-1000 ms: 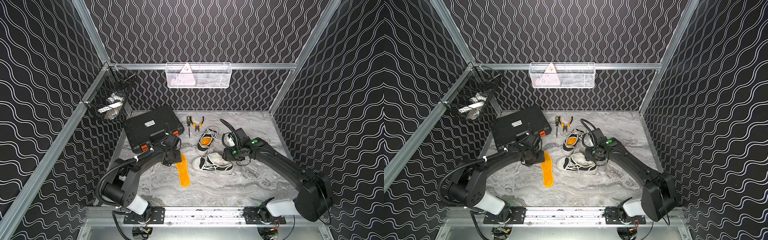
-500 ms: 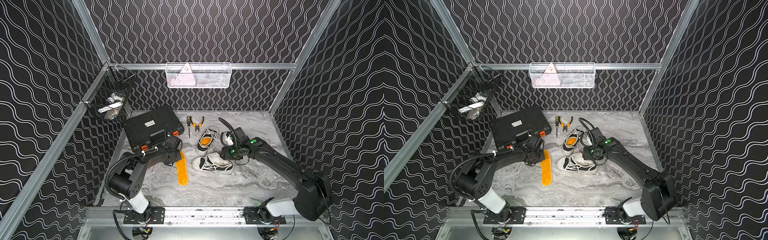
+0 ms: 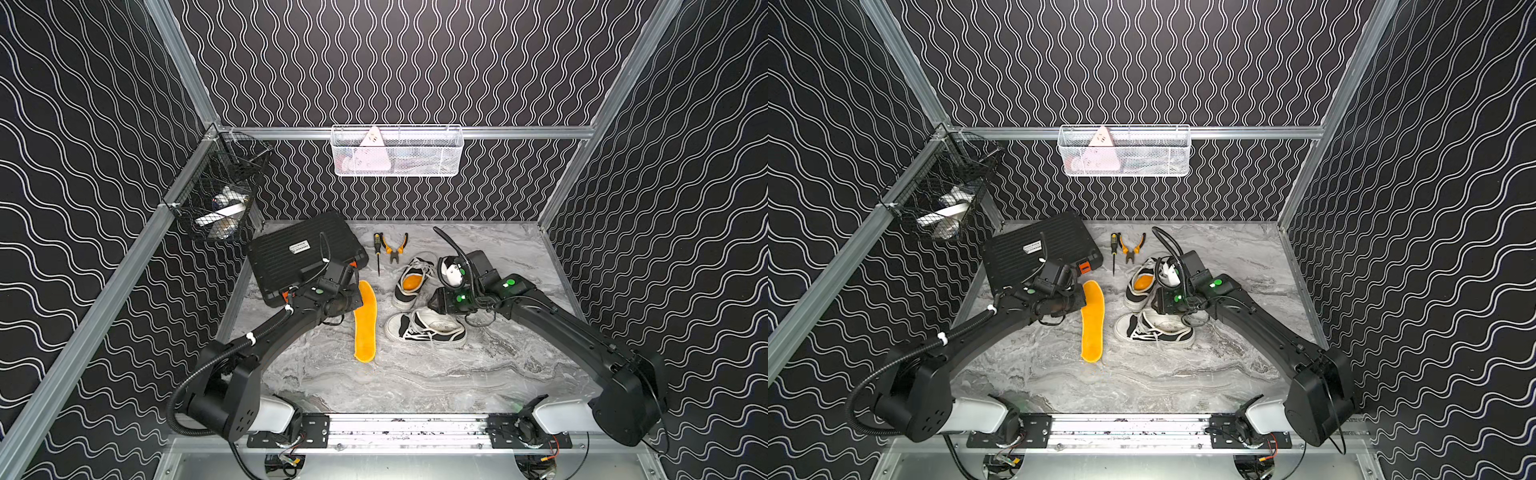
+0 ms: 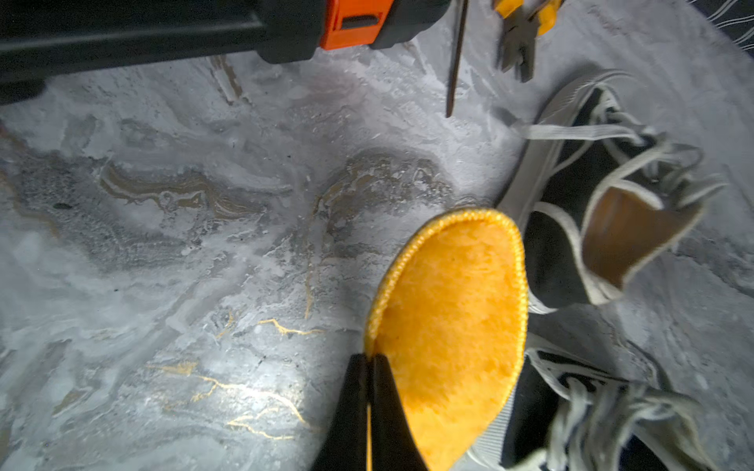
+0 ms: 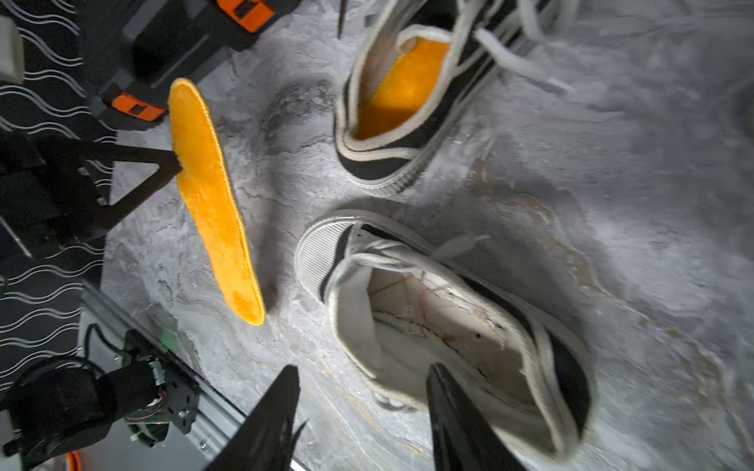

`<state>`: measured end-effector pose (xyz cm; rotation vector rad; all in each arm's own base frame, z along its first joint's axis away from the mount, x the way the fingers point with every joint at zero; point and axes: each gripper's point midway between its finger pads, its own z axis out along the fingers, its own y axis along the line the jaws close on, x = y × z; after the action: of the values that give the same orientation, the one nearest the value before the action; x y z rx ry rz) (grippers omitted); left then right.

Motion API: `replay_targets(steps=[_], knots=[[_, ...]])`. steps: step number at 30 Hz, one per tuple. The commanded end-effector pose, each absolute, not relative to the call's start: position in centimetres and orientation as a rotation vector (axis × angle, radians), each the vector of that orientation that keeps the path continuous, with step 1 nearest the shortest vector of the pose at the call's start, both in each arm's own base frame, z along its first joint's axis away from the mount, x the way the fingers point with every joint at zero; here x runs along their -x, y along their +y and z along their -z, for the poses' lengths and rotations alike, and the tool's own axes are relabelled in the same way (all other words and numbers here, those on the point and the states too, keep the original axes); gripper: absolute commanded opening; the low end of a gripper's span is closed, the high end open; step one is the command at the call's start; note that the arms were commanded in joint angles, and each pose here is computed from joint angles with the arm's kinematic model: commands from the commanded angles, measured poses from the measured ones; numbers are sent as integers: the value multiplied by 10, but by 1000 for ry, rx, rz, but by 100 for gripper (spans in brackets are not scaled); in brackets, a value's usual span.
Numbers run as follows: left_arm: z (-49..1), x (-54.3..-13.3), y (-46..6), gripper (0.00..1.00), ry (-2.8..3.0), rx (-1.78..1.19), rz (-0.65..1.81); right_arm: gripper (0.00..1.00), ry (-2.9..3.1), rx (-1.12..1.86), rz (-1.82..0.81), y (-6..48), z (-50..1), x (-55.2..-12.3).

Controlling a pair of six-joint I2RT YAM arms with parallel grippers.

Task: Insert the insole into the shoe
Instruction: Pick up the insole from the center of the board.

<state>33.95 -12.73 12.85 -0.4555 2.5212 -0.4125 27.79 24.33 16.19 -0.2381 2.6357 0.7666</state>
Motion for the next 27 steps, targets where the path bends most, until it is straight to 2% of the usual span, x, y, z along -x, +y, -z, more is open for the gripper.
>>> replay_targets(steps=[1,7,12,15,17,20,24,25,27], knots=[[-148,-338,-137,0,2512,449,494,55,2468,217,-1034,285,-185,-294],[-178,-339,-156,0,2469,427,614,56,2413,244,-1151,324,-180,-308],[-182,-338,-168,0,2471,397,642,55,2390,264,-1215,350,-178,-314],[-183,-338,-173,0,2464,395,681,45,2425,275,-1217,357,-165,-315],[-183,-338,-175,0,2463,391,690,31,2426,270,-1232,360,-163,-315],[-182,-338,-175,0,2463,379,687,16,2397,284,-1257,362,-170,-315],[-184,-337,-181,0,2483,274,693,5,2400,369,-1229,357,-173,-307],[-184,-336,-183,3,2489,233,690,4,2387,394,-1210,353,-176,-306],[-186,-335,-188,24,2513,90,678,3,2357,474,-1203,347,-185,-301]])
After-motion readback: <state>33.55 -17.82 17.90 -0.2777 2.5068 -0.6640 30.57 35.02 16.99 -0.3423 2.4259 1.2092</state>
